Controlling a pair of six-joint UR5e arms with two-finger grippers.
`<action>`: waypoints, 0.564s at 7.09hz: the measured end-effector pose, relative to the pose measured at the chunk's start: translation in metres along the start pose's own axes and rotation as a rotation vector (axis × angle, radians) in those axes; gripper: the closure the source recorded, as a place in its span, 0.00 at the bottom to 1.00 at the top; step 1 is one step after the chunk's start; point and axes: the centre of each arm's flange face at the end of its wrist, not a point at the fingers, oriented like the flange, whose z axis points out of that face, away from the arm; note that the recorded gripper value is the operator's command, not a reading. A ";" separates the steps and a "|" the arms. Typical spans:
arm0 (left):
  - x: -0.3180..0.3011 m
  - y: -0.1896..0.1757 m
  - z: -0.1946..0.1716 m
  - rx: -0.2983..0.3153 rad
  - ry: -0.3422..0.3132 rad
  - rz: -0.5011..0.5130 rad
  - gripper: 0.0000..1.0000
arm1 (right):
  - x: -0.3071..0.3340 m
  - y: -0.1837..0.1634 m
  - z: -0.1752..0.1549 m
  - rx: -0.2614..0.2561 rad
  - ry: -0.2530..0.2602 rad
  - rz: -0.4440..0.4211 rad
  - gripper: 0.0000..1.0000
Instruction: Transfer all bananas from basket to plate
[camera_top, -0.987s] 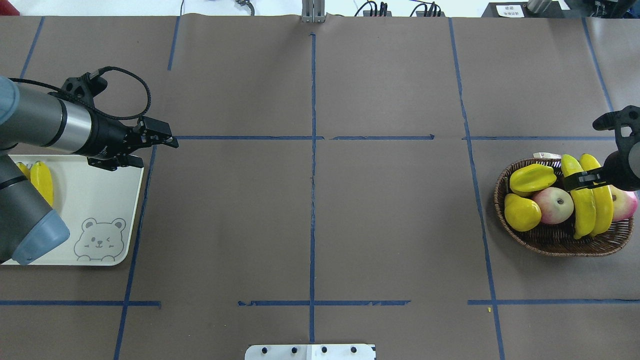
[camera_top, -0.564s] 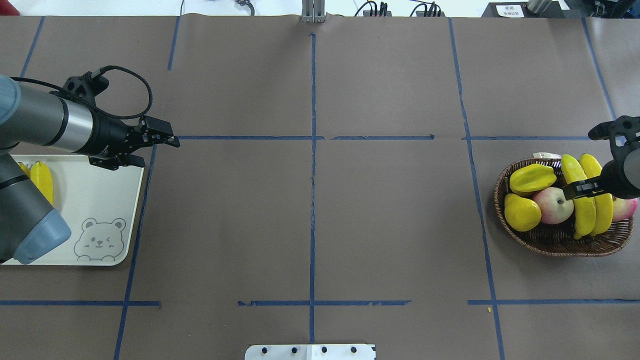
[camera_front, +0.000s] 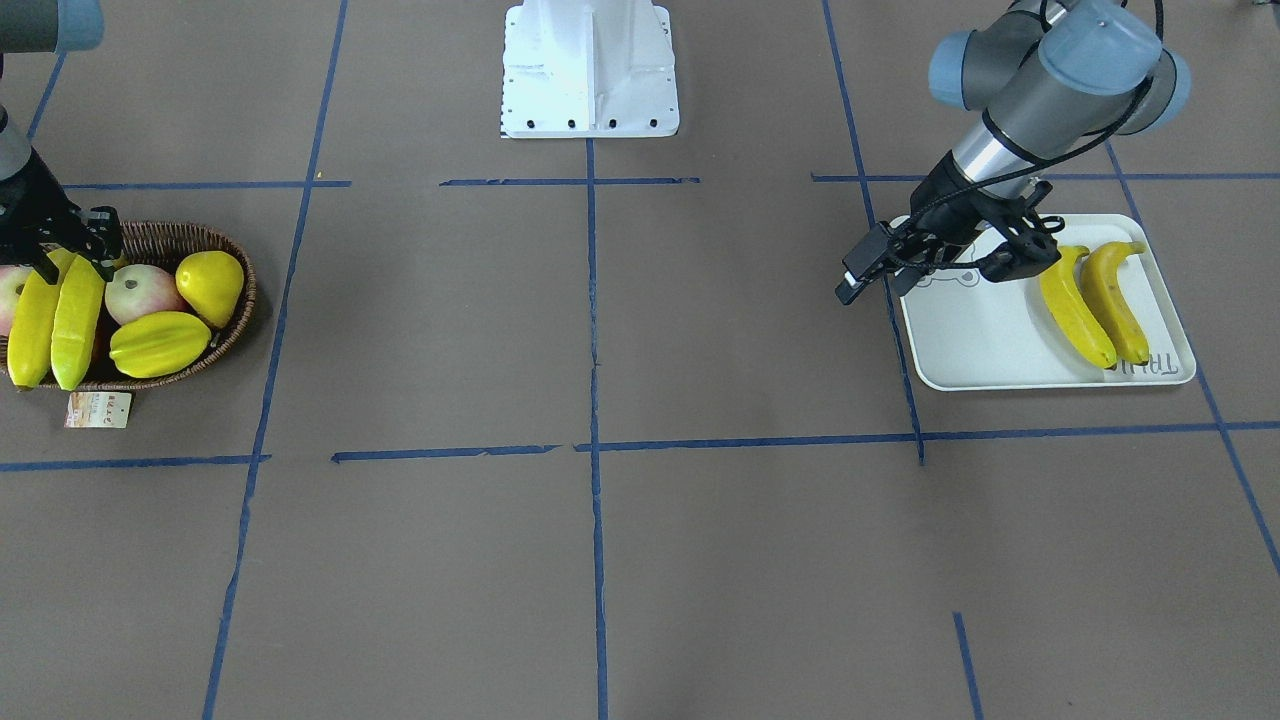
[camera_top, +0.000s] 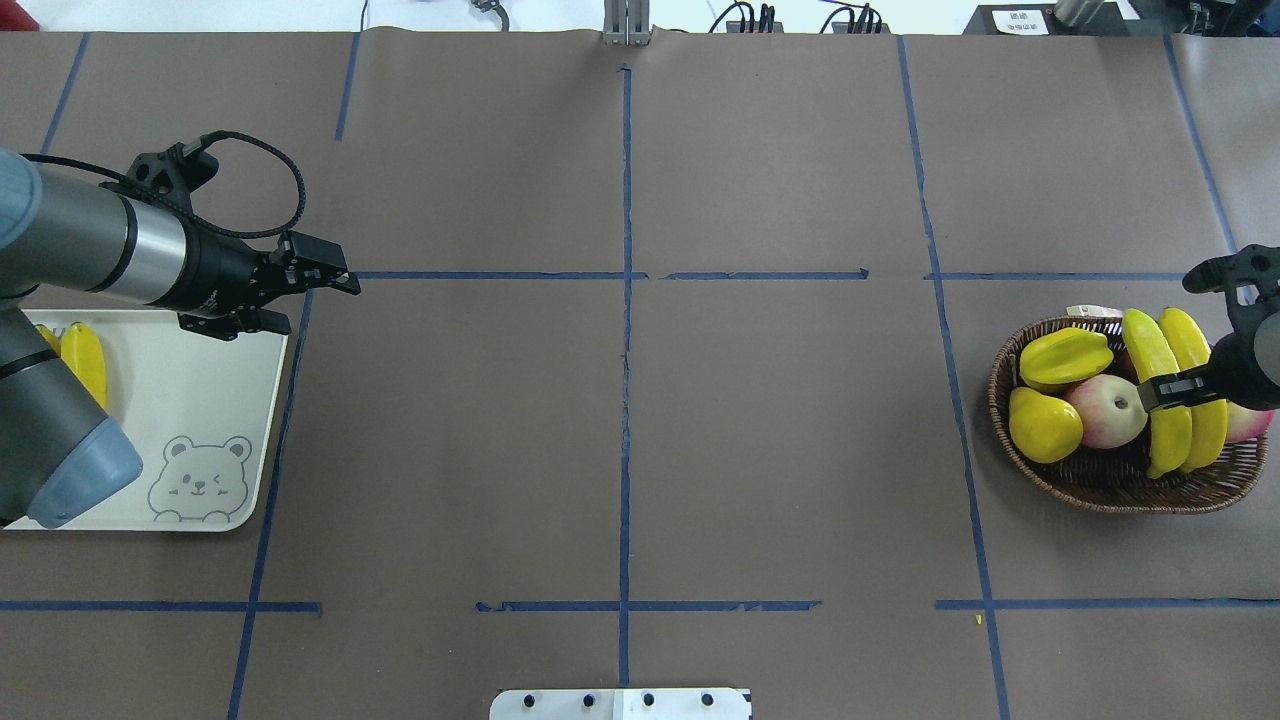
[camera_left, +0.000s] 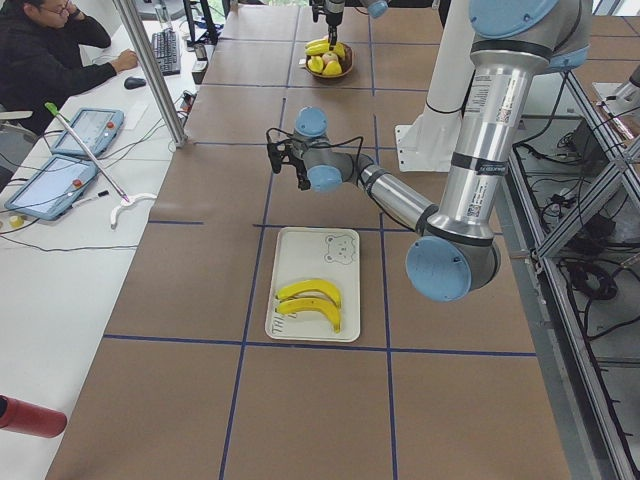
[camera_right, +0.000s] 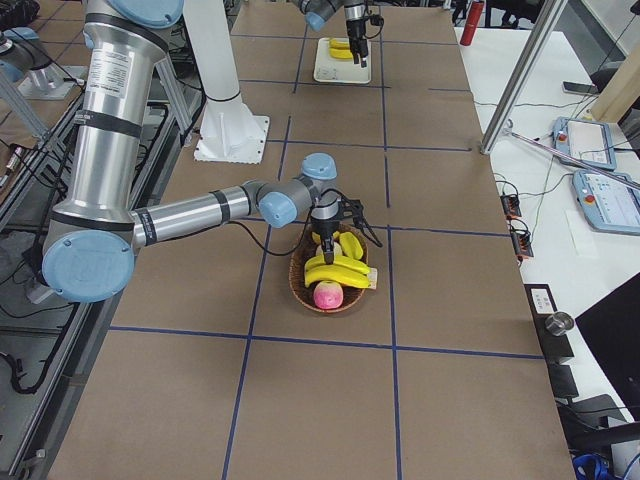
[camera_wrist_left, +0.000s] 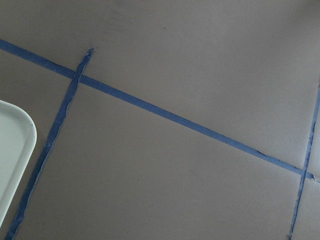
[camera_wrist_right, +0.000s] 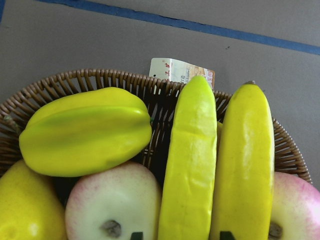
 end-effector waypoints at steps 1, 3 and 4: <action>0.000 0.000 0.000 0.000 0.001 0.000 0.01 | 0.001 0.001 0.001 -0.002 0.002 0.001 0.40; 0.001 0.001 -0.001 -0.001 0.002 0.001 0.01 | -0.001 0.002 0.004 -0.007 0.005 -0.004 0.40; 0.000 0.001 -0.001 -0.002 0.001 0.001 0.01 | -0.002 0.003 0.006 -0.011 0.007 -0.009 0.42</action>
